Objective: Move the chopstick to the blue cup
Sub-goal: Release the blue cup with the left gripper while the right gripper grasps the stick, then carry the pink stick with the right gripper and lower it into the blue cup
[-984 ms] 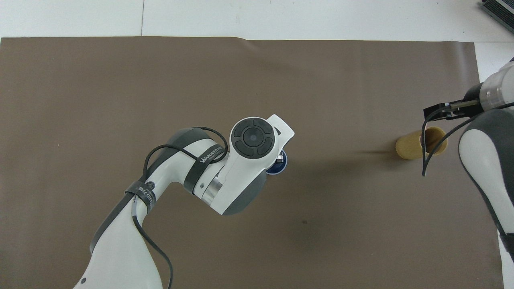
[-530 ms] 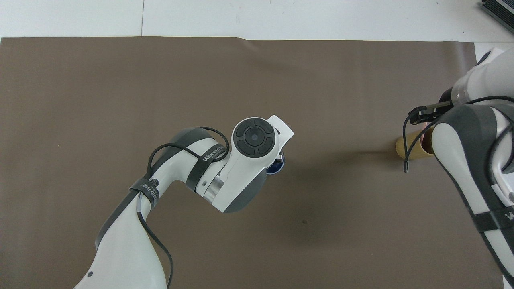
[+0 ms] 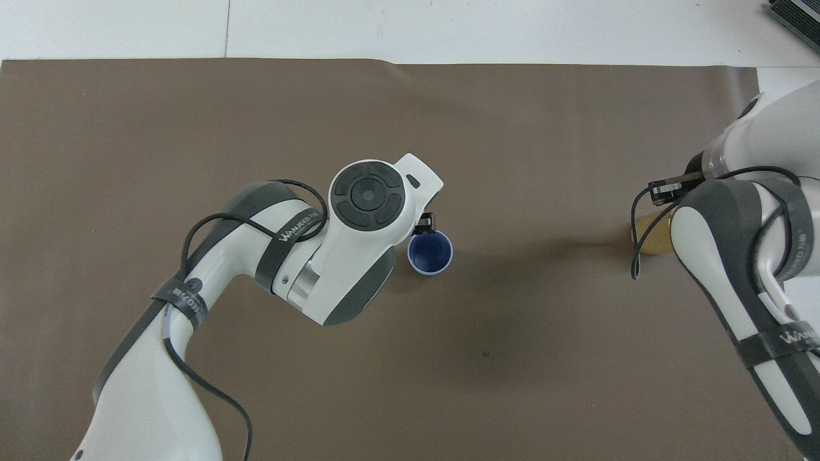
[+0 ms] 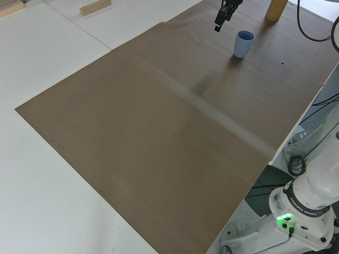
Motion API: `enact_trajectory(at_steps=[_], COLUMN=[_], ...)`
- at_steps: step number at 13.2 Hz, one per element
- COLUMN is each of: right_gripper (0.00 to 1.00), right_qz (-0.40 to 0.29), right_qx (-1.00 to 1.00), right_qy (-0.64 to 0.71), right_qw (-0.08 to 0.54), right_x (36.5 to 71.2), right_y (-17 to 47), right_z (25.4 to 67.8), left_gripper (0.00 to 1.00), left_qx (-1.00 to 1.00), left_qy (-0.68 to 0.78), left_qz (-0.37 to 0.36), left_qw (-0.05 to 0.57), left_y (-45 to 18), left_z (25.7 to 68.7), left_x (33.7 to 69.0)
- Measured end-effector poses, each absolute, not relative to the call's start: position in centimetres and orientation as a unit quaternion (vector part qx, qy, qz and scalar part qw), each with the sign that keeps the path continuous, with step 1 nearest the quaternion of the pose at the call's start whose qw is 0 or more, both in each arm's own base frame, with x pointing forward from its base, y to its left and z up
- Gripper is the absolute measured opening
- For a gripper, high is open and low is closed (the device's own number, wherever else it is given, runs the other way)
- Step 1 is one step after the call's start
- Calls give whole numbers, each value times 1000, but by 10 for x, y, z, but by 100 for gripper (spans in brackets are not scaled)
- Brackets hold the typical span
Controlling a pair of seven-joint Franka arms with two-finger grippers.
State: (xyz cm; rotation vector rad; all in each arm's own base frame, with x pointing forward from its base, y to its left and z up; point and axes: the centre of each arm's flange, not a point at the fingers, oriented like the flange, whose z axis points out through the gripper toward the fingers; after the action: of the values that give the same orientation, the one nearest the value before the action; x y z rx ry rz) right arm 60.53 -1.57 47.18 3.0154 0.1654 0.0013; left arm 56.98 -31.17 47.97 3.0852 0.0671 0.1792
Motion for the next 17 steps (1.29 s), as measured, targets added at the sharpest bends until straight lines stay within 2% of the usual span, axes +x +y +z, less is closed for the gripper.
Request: enact_trajectory(at_steps=[4, 9, 12, 17], right_gripper=[12, 10, 10, 10], right_qz=[16, 48, 76, 134], right_qx=[997, 997, 997, 990], right_qy=[41, 28, 12, 14], right_qw=[61, 48, 1, -41], right_x=[600, 560, 547, 535], right_y=[-31, -35, -33, -15], right_z=[493, 572, 600, 639], left_gripper=[100, 100, 100, 100], left_qx=[999, 994, 992, 992], left_qy=[-34, -108, -122, -124], left_qz=[43, 28, 27, 32], left_qw=[2, -10, -13, -15], left_y=[-194, -85, -58, -58], left_z=[520, 546, 572, 629], left_x=[592, 598, 584, 547])
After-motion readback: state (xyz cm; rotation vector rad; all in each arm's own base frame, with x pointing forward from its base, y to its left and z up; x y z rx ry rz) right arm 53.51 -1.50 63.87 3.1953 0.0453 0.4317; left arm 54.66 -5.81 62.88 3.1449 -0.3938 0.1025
